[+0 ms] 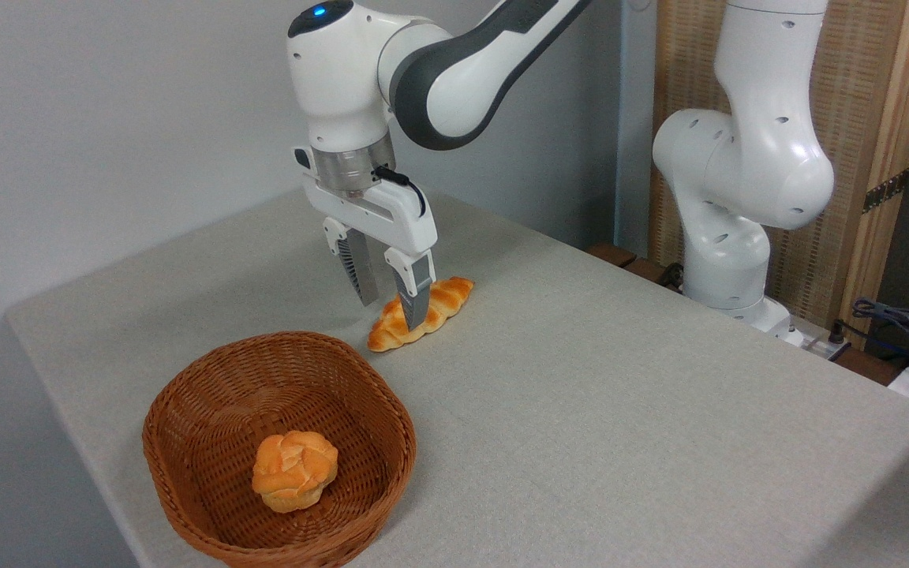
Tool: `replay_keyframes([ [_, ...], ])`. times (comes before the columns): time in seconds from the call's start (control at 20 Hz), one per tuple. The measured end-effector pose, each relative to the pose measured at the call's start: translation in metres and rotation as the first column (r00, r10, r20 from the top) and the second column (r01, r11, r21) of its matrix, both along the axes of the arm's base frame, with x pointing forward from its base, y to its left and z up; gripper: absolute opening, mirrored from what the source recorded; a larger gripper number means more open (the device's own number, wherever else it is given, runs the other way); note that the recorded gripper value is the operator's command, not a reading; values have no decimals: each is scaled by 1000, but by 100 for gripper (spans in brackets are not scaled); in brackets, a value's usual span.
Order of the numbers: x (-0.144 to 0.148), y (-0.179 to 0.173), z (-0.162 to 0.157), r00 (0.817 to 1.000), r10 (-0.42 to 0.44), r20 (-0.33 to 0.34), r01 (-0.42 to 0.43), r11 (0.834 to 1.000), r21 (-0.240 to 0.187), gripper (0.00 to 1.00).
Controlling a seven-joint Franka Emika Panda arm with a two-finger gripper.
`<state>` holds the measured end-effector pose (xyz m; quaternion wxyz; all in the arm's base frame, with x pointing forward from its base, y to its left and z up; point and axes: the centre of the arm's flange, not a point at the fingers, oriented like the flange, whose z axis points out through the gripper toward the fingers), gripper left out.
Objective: Put bread into the basket
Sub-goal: 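Close the gripper on the middle of the braided roll, then lift the roll and carry it over the wicker basket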
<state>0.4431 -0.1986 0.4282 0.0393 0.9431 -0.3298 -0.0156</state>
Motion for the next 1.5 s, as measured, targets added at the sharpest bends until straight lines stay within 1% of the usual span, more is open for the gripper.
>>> replay_keyframes([
  [0.5,-4,-1,-7,1000,-3,-16,3,1000,3,100],
  [0.8,-19,-9,-26,998,-29,-59,31,999,26,100],
  [0.85,-20,-9,-27,998,-29,-61,31,999,27,97],
  [0.9,-20,-9,-27,998,-29,-61,31,999,27,78],
  [0.95,-20,-9,-27,998,-29,-62,31,999,27,56],
  [1.0,-20,-9,-27,998,-30,-63,31,999,27,42],
  [1.05,-20,-9,-27,998,-30,-63,32,999,28,39],
  [1.5,-22,-10,-28,997,-37,-74,40,999,31,40],
])
